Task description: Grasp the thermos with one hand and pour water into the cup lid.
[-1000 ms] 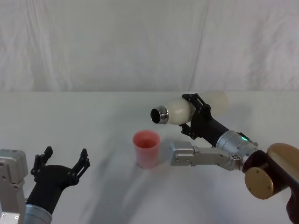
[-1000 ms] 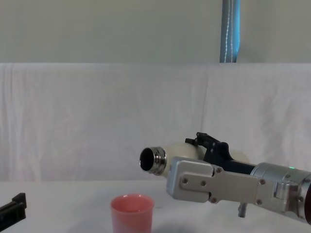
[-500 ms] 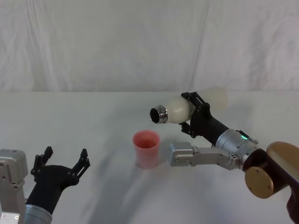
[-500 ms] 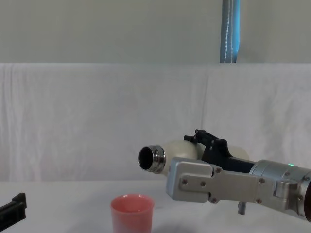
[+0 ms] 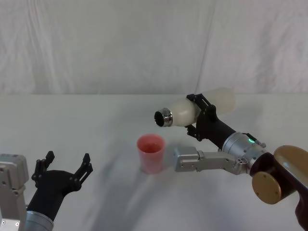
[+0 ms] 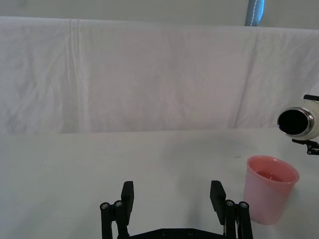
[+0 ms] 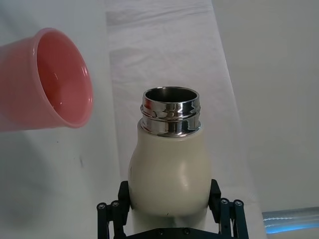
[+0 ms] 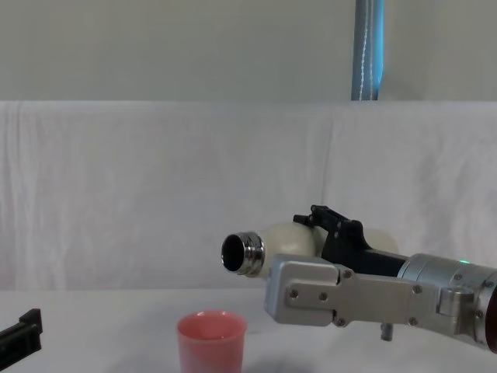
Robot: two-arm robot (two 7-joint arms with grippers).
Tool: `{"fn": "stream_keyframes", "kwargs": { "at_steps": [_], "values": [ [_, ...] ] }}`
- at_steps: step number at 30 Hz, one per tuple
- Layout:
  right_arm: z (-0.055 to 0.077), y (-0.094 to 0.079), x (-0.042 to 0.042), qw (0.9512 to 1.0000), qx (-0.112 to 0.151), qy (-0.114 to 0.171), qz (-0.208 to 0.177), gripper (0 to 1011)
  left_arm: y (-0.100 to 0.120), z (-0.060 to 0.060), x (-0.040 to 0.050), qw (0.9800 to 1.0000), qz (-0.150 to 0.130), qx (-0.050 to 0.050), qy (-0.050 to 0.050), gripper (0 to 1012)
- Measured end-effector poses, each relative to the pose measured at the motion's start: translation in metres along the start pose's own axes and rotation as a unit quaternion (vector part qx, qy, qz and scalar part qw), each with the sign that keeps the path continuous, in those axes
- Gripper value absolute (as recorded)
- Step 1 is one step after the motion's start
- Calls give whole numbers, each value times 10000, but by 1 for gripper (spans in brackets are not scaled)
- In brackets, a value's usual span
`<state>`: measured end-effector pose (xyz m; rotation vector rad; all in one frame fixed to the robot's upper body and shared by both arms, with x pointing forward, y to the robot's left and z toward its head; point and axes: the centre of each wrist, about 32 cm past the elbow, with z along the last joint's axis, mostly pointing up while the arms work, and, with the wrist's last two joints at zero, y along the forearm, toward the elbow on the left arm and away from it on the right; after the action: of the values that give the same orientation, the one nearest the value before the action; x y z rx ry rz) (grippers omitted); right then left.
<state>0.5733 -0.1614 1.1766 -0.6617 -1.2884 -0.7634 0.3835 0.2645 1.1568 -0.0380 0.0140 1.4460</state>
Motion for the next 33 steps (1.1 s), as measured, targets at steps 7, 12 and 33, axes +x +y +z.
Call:
{"fn": "stream_keyframes", "kwargs": {
  "at_steps": [7,12,33],
  "values": [
    [-8,6,2,10000,5,-82,-17,951,0,0,0,10000,0,0,0,1001],
    [-19,10,0,9999,4,-145,-25,951,0,0,0,10000,0,0,0,1001],
    [-32,4,-4,9992,51,-382,-44,951,0,0,0,10000,0,0,0,1001]
  ]
}}
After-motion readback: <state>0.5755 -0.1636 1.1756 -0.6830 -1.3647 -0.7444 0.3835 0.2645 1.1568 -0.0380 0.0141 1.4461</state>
